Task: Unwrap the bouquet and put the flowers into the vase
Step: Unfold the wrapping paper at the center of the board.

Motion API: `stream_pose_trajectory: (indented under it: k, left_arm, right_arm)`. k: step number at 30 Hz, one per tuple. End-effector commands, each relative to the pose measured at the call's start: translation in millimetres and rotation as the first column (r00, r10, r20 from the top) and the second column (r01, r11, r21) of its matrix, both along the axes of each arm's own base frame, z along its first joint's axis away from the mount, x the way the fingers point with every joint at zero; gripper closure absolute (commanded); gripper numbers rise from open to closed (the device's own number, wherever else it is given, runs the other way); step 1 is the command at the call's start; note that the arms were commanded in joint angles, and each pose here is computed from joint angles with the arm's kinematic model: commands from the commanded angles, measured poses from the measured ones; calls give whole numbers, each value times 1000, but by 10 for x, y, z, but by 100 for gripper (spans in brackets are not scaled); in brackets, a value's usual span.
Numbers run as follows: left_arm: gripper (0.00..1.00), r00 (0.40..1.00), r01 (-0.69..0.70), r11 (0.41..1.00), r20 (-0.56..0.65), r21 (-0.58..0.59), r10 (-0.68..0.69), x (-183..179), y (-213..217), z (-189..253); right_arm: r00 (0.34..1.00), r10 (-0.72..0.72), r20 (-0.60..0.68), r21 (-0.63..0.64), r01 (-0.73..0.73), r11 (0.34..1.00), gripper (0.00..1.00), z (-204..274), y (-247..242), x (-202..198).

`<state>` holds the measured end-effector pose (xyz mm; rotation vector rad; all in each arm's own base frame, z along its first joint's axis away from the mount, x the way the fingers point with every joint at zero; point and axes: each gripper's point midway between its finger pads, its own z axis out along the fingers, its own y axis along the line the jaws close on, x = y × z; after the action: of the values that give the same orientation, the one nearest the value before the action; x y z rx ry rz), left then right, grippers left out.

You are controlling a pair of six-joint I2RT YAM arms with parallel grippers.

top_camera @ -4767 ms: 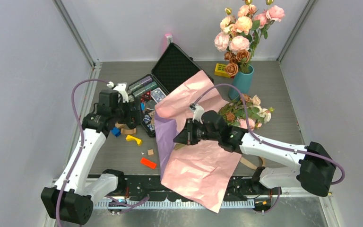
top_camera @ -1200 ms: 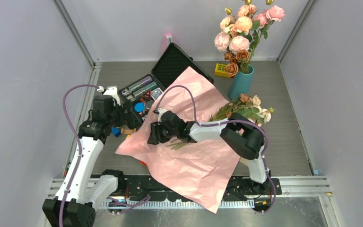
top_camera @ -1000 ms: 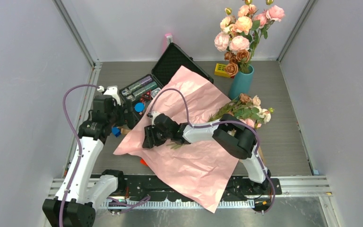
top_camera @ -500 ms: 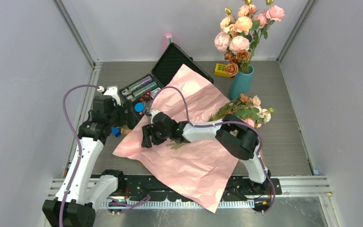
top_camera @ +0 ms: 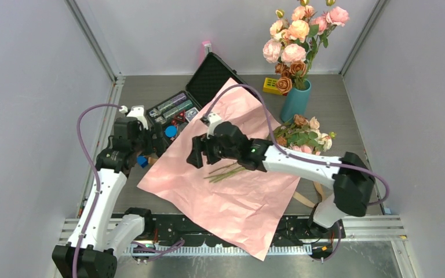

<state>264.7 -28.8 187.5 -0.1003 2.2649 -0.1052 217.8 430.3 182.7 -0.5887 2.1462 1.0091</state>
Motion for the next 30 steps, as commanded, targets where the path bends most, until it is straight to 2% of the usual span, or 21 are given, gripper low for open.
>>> stream_pose_trajectory:
  k: [1,4,13,19,22,30]
  left_arm:
    - [0,998,17,1000,63,-4,-17,26,-9,106]
    - [0,997,41,999,70,-31,-39,16,-74,115]
    - [0,966,243,958,130,-153,-224,-23,-494,235]
    - [0,907,415,879,189,-237,-377,-147,-899,343]
    - [1,893,450,847,167,-284,-418,-251,-1095,296]
    - [4,839,542,787,143,-295,-524,-560,-1710,44]
  right_arm:
    - [995,-94,21,-53,95,994,20,164,-520,30]
    - [981,-192,21,-106,193,975,19,145,-926,119]
    - [909,-417,26,-172,415,894,12,192,-1918,290]
    - [859,-512,-2,-225,499,837,11,20,-2277,379]
    - [818,-576,-18,-232,557,798,11,-53,-2449,448]
    - [709,-699,-91,-228,669,708,16,-246,-2849,481]
